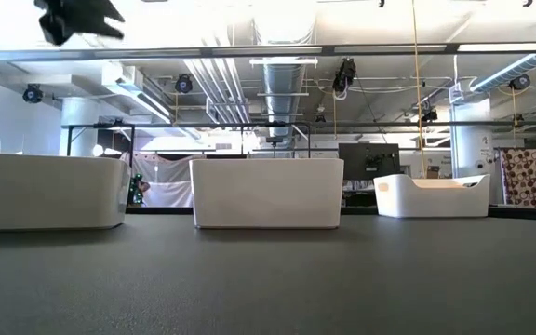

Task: Sort produce into baskets
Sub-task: Return to Home Position

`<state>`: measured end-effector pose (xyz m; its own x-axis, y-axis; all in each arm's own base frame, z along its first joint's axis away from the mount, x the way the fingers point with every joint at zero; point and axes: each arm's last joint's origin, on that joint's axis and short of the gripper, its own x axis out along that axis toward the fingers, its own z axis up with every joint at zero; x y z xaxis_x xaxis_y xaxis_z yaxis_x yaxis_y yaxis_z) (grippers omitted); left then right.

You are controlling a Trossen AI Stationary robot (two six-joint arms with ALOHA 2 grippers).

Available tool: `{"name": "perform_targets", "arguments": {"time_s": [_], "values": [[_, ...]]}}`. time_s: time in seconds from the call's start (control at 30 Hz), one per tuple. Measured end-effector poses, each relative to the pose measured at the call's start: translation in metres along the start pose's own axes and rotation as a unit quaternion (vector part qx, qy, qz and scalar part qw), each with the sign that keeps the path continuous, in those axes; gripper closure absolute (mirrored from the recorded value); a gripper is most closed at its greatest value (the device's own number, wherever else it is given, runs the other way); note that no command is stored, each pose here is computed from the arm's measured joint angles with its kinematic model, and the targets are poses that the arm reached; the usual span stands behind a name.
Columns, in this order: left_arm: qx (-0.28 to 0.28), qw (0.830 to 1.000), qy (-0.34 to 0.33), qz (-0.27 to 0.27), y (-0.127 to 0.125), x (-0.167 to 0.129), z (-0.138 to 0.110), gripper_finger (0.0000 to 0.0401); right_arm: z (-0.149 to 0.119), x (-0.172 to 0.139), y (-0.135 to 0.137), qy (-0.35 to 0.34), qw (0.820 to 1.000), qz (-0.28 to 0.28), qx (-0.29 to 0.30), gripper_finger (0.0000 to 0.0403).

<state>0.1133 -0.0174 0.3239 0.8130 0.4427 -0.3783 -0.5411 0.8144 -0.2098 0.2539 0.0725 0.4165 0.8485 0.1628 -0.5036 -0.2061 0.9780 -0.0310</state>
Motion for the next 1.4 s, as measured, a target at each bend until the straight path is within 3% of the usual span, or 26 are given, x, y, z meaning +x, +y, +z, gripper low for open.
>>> {"name": "perform_targets", "arguments": {"time_s": [0.23, 0.33, 0.43, 0.63, 0.73, 0.87, 0.97, 1.0, 1.13, 1.3, 1.4], "values": [[-0.002, 0.997, -0.072, 0.000, 0.026, -0.028, 0.012, 0.0273, -0.065, -0.024, -0.014, -0.092, 0.996, -0.021, 0.003, 0.0174], [-0.030, 0.994, -0.104, -0.002, 0.039, -0.034, 0.004, 0.0274, -0.096, -0.026, -0.020, -0.154, 0.985, -0.027, 0.066, 0.0174], [-0.048, 0.988, -0.139, -0.039, 0.046, -0.034, -0.008, 0.0274, -0.124, -0.025, -0.027, -0.203, 0.971, -0.016, 0.124, 0.0174], [-0.062, 0.960, -0.237, -0.138, 0.049, -0.028, -0.028, 0.0274, -0.175, -0.031, -0.030, -0.239, 0.962, -0.027, 0.129, 0.0174], [-0.069, 0.947, -0.261, -0.176, 0.051, -0.024, -0.041, 0.0280, -0.197, -0.037, -0.031, -0.305, 0.938, -0.027, 0.164, 0.0174], [-0.073, 0.943, -0.264, -0.191, 0.055, -0.018, -0.056, 0.0299, -0.234, -0.044, -0.031, -0.380, 0.903, -0.014, 0.199, 0.0174], [-0.060, 0.945, -0.246, -0.205, 0.051, -0.011, -0.064, 0.0318, -0.260, -0.038, -0.027, -0.449, 0.863, 0.046, 0.228, 0.0174], [-0.064, 0.945, -0.244, -0.206, 0.050, -0.009, -0.066, 0.0324, -0.265, -0.037, -0.026, -0.449, 0.857, 0.069, 0.243, 0.0174], [-0.079, 0.949, -0.226, -0.207, 0.049, 0.001, -0.080, 0.0345, -0.271, -0.037, -0.025, -0.417, 0.871, 0.082, 0.248, 0.0174], [-0.093, 0.951, -0.199, -0.219, 0.045, 0.018, -0.103, 0.0367, -0.272, -0.040, -0.028, -0.442, 0.874, -0.015, 0.200, 0.0174], [-0.104, 0.953, -0.181, -0.218, 0.044, 0.027, -0.117, 0.0376, -0.282, -0.029, -0.030, -0.375, 0.907, -0.066, 0.178, 0.0174]]}}
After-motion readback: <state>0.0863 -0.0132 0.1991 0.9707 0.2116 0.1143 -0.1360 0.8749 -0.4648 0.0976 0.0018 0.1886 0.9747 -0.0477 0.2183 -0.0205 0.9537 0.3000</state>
